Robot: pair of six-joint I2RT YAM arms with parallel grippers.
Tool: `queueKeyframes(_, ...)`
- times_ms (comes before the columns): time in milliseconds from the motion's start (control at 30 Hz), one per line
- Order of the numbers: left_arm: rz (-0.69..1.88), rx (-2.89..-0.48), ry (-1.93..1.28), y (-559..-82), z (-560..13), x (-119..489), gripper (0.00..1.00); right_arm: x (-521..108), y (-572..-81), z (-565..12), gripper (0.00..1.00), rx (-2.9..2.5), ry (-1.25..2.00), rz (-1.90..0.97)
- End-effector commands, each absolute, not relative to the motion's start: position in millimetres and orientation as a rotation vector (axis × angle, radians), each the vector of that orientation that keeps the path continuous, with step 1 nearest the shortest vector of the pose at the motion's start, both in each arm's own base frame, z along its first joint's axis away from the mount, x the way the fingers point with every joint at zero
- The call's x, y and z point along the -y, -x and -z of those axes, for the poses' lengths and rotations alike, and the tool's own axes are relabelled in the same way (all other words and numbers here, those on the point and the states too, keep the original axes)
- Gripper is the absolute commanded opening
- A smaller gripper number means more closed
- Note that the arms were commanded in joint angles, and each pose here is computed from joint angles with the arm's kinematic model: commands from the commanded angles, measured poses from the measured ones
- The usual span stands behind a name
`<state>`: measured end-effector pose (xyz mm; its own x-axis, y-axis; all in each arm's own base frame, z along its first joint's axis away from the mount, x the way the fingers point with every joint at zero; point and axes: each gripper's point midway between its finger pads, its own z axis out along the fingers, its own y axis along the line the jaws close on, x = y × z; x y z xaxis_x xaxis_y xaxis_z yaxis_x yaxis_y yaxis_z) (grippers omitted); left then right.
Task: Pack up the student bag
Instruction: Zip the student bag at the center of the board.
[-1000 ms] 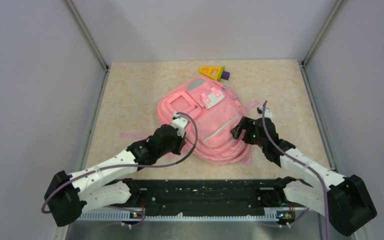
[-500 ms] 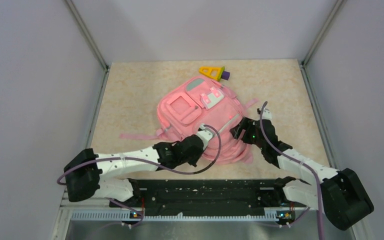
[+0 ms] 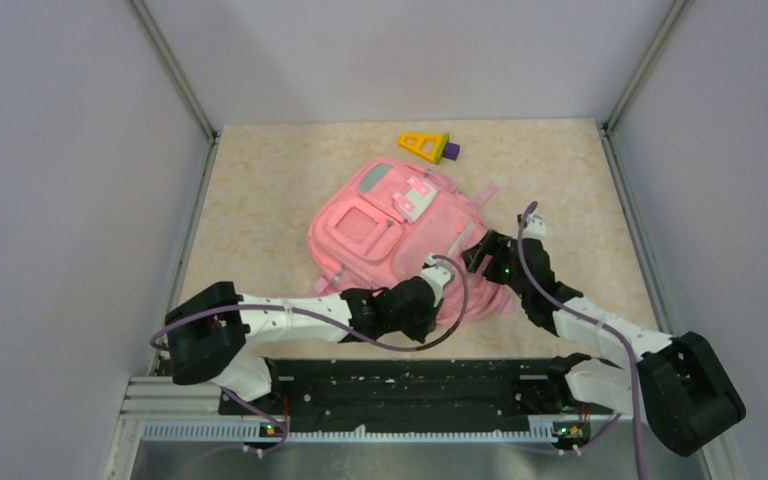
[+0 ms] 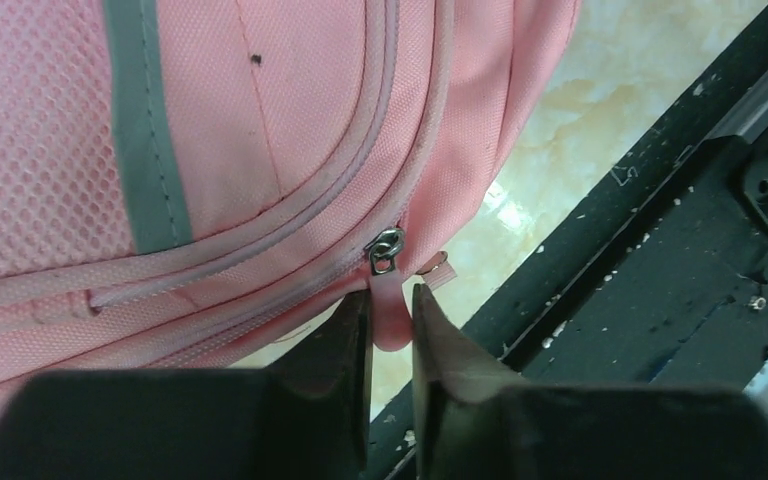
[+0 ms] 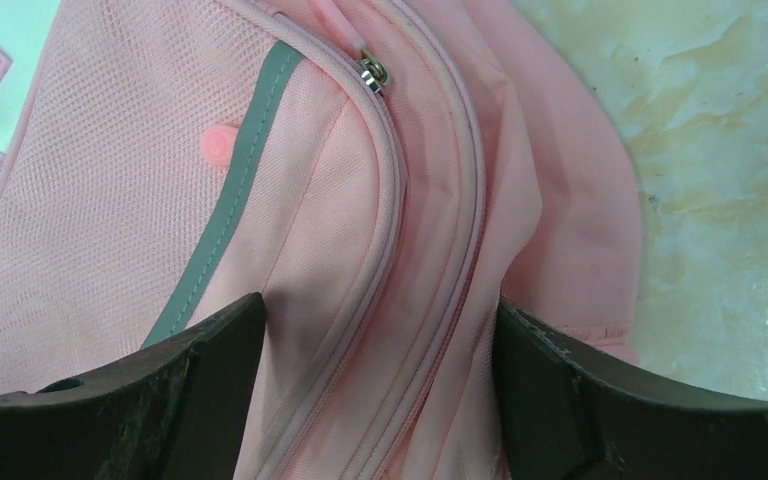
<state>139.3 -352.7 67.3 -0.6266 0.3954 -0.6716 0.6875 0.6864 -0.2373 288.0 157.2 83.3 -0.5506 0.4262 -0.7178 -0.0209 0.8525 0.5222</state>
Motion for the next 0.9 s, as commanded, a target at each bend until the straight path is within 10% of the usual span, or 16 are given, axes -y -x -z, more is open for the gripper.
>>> queueKeyframes(0,0.883,-2.182,-0.756,-132.2,-116.0,392.2,0.28,-165.3,-259.8,-62.5,0.78,-2.218,-0.217,-0.608)
queueKeyframes(167,0.773,-2.216,-0.608,-139.6,-112.6,349.7,0.79,-153.8,-249.7,-74.9,0.82,-2.211,-0.187,-0.567)
queueKeyframes(867,0.903,-2.044,0.108,-190.3,-163.7,233.9,0.87,-198.2,-178.6,-119.2,0.71,-2.272,0.071,-0.662)
